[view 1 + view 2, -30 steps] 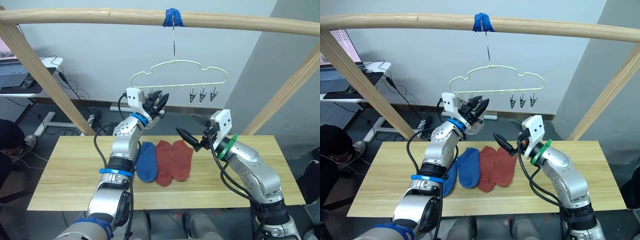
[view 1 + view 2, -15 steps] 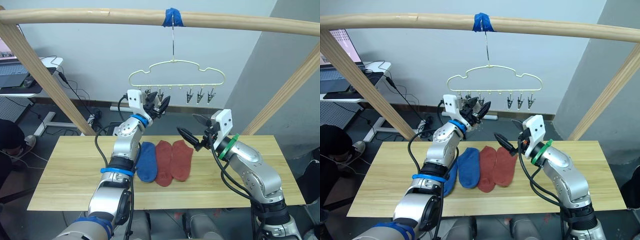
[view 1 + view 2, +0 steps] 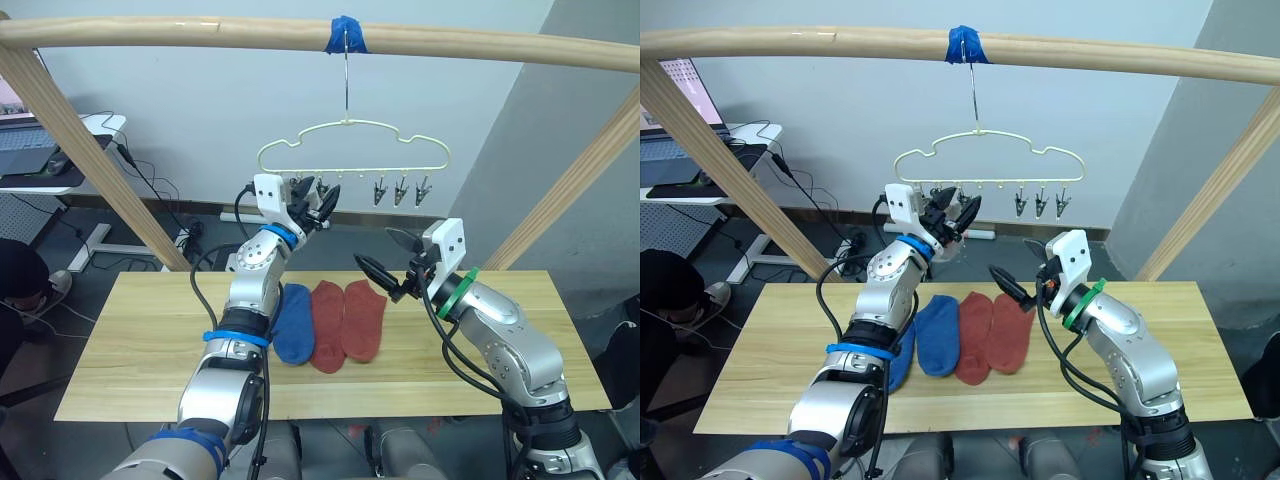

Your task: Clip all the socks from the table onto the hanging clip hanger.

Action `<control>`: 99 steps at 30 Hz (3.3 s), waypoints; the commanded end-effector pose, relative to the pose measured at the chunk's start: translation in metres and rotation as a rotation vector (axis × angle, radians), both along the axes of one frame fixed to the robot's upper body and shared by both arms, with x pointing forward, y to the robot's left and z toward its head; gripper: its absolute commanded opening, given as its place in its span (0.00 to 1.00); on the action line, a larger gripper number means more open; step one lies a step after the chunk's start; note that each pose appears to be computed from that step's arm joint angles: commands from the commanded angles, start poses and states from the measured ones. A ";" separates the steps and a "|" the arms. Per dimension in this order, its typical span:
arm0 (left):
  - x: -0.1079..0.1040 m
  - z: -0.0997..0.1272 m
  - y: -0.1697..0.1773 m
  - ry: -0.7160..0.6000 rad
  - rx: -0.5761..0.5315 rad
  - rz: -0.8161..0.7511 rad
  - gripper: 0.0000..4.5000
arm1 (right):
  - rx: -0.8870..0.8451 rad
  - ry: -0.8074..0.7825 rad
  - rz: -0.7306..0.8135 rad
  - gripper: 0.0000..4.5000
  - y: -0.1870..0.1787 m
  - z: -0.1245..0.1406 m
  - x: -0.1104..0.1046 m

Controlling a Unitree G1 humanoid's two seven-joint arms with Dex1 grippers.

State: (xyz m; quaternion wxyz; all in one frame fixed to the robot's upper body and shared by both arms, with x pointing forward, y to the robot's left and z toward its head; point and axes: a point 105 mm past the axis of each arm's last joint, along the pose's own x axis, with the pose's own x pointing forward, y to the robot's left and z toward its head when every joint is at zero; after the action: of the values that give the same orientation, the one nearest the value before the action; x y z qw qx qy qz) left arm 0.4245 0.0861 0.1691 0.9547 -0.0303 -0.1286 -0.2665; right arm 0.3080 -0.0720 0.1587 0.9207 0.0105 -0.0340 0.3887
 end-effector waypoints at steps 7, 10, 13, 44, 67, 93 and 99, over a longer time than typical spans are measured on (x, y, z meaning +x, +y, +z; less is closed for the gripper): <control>0.003 0.016 -0.007 -0.053 0.010 -0.014 0.43 | 0.019 -0.066 -0.010 1.00 -0.002 0.017 -0.003; 0.002 0.017 -0.005 -0.057 0.009 -0.014 0.21 | 0.022 -0.064 -0.009 1.00 -0.001 0.016 -0.004; 0.002 0.017 -0.004 -0.060 0.006 -0.011 0.10 | 0.026 -0.059 -0.004 1.00 0.001 0.015 -0.005; -0.030 0.017 0.036 0.468 -0.274 -0.372 0.00 | -0.524 0.373 -0.083 1.00 0.015 -0.179 0.039; -0.041 0.022 0.052 0.553 -0.355 -0.364 0.00 | -0.330 -0.017 0.021 0.00 0.018 -0.092 0.015; -0.041 0.020 0.043 0.549 -0.331 -0.391 0.00 | -0.248 -0.182 0.063 0.00 0.058 -0.027 0.017; -0.042 0.019 0.043 0.533 -0.313 -0.390 0.00 | -0.247 -0.191 0.068 0.00 0.064 -0.024 0.019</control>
State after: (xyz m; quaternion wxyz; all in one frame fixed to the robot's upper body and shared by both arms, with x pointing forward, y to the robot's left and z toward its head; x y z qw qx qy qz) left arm 0.3850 0.1295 0.1827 0.8669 -0.2846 0.1073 -0.3950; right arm 0.3283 -0.0161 0.1142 0.8988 -0.1371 -0.0346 0.4150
